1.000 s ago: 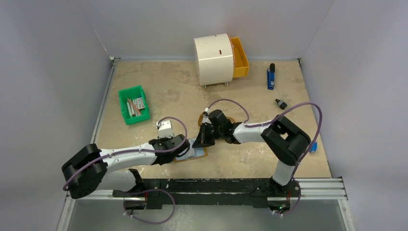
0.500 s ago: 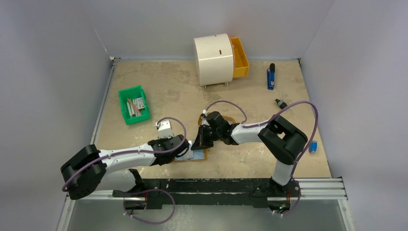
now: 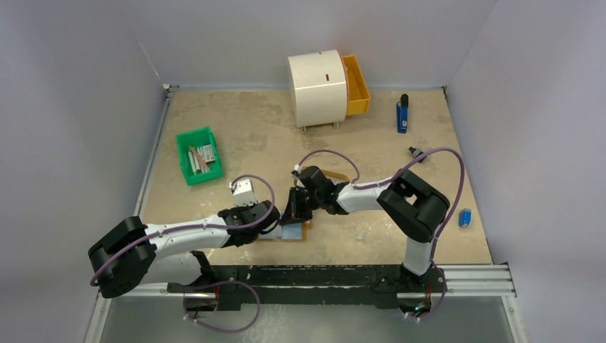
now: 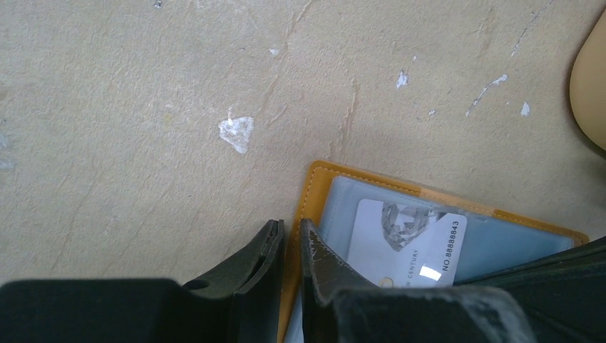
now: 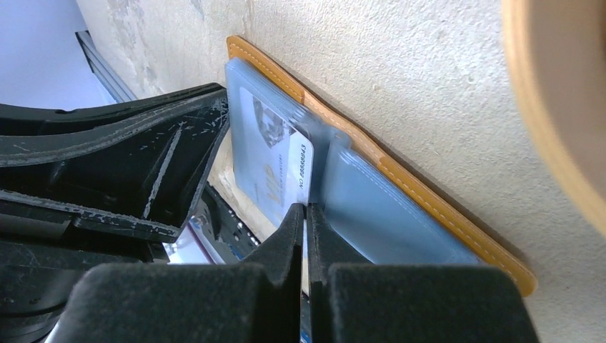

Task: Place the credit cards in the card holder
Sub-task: Insert the credit card into the card holder.

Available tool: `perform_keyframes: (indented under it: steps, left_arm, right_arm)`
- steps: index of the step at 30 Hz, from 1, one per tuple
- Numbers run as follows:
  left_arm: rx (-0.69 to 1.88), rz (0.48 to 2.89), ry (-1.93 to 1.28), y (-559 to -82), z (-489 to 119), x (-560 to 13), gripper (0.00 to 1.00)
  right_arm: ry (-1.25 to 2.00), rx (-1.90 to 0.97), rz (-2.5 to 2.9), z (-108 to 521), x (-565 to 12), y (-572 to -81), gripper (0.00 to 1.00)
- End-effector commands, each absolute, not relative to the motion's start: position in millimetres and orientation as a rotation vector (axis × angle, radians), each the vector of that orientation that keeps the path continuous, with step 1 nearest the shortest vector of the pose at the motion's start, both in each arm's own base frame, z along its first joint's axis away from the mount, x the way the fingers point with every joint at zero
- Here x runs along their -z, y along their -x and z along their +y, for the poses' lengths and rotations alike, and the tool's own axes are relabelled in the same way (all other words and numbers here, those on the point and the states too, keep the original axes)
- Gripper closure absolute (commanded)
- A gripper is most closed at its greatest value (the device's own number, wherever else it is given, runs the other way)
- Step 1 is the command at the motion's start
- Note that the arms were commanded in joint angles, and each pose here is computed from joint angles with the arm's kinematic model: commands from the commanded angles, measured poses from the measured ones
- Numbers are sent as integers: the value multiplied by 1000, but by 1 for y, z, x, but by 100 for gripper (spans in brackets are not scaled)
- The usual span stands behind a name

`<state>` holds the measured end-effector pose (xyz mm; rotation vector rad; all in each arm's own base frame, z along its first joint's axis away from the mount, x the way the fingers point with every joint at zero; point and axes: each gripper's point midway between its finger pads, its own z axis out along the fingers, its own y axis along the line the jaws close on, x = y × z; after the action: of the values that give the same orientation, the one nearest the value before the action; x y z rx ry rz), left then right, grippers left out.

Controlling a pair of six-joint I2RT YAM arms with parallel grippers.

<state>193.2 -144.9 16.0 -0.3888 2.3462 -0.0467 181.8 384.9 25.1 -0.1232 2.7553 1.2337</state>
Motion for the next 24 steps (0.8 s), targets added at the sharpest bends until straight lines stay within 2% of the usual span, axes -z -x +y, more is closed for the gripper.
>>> perform_keyframes:
  steps: [1, 7, 11, 15, 24]
  left_arm:
    - [97, 2424, 425, -179, -149, -1, 87]
    - [100, 2417, 431, -179, -148, -3, 88]
    - [96, 2414, 435, -178, -145, -4, 88]
    - [104, 2414, 443, -177, -145, -4, 88]
    - [140, 2416, 457, -177, -149, -3, 91]
  right_arm:
    - [196, -1266, 2710, 399, -39, -183, 100]
    - [212, -1272, 2697, 399, -45, -184, 98]
    - [209, -1287, 2691, 399, -49, -182, 82]
    - [201, -1312, 2681, 402, -52, -183, 73]
    - [213, -1363, 2667, 410, -61, -180, 72]
